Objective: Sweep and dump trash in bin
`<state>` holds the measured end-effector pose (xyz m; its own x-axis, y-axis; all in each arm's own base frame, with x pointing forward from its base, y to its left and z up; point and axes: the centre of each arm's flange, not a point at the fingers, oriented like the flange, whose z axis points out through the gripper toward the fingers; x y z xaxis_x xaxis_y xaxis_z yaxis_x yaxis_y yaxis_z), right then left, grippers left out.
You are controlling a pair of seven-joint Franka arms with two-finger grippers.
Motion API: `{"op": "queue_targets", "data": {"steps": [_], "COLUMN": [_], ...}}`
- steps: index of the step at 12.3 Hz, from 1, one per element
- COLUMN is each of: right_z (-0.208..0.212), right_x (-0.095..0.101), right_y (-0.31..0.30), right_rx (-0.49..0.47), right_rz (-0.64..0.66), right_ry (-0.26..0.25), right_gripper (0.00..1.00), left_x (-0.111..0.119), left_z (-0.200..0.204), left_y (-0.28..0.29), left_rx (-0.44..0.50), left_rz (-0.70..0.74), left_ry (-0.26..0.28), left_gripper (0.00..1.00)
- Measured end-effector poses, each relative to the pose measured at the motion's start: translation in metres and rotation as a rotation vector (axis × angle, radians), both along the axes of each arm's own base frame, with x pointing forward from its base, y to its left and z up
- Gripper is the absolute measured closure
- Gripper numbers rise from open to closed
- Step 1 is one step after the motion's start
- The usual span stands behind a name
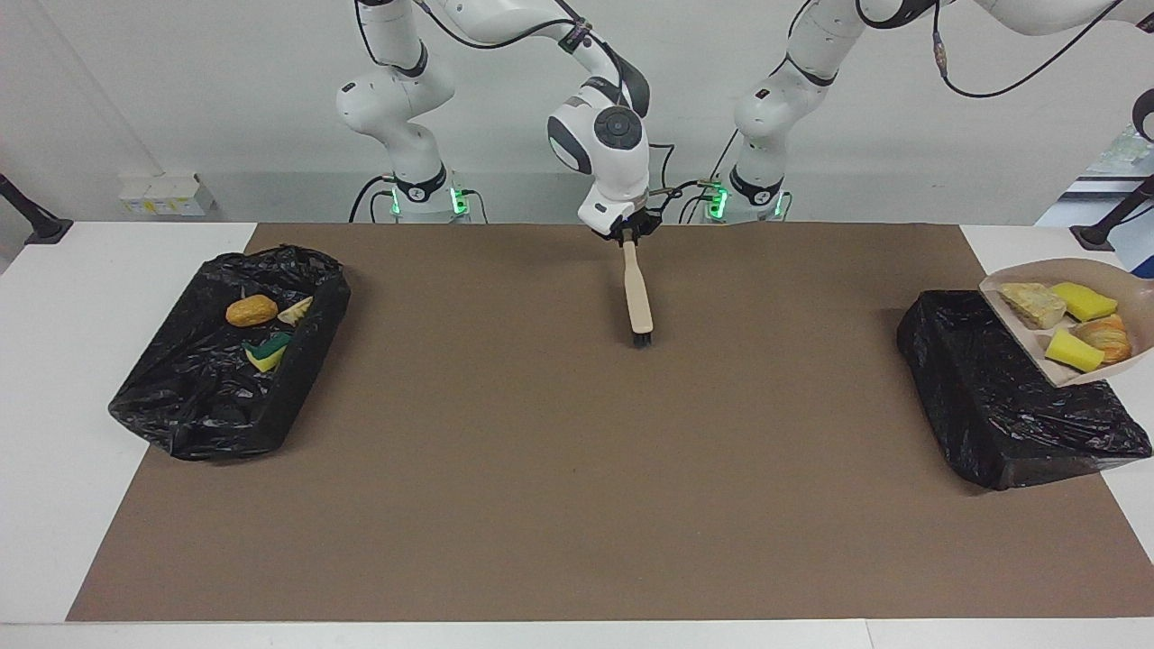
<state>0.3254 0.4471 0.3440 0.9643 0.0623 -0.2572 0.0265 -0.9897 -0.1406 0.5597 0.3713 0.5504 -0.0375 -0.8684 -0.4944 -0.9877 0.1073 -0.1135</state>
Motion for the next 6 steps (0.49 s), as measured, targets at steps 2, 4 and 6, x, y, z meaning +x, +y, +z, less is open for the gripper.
{"op": "queue_targets", "data": {"steps": [2, 4, 6], "right_z": [-0.001, -0.001, 0.0], "right_x": [-0.002, 0.0, 0.001], "right_y": [0.0, 0.0, 0.0], "right_rx": [-0.008, -0.01, -0.007], "right_rz": [-0.017, -0.045, -0.068], "right_ry": [0.004, 0.002, -0.006], "right_gripper": [0.73, 0.73, 0.73], "left_x": [0.007, 0.018, 0.032], "left_z": [-0.003, -0.013, -0.021], "left_y": [-0.005, -0.017, -0.038], "left_rx": [0.073, 0.155, 0.2], "left_rz": [-0.004, 0.06, 0.099], "left_ry": [0.01, 0.004, -0.01], "left_gripper": [0.67, 0.67, 0.67]}}
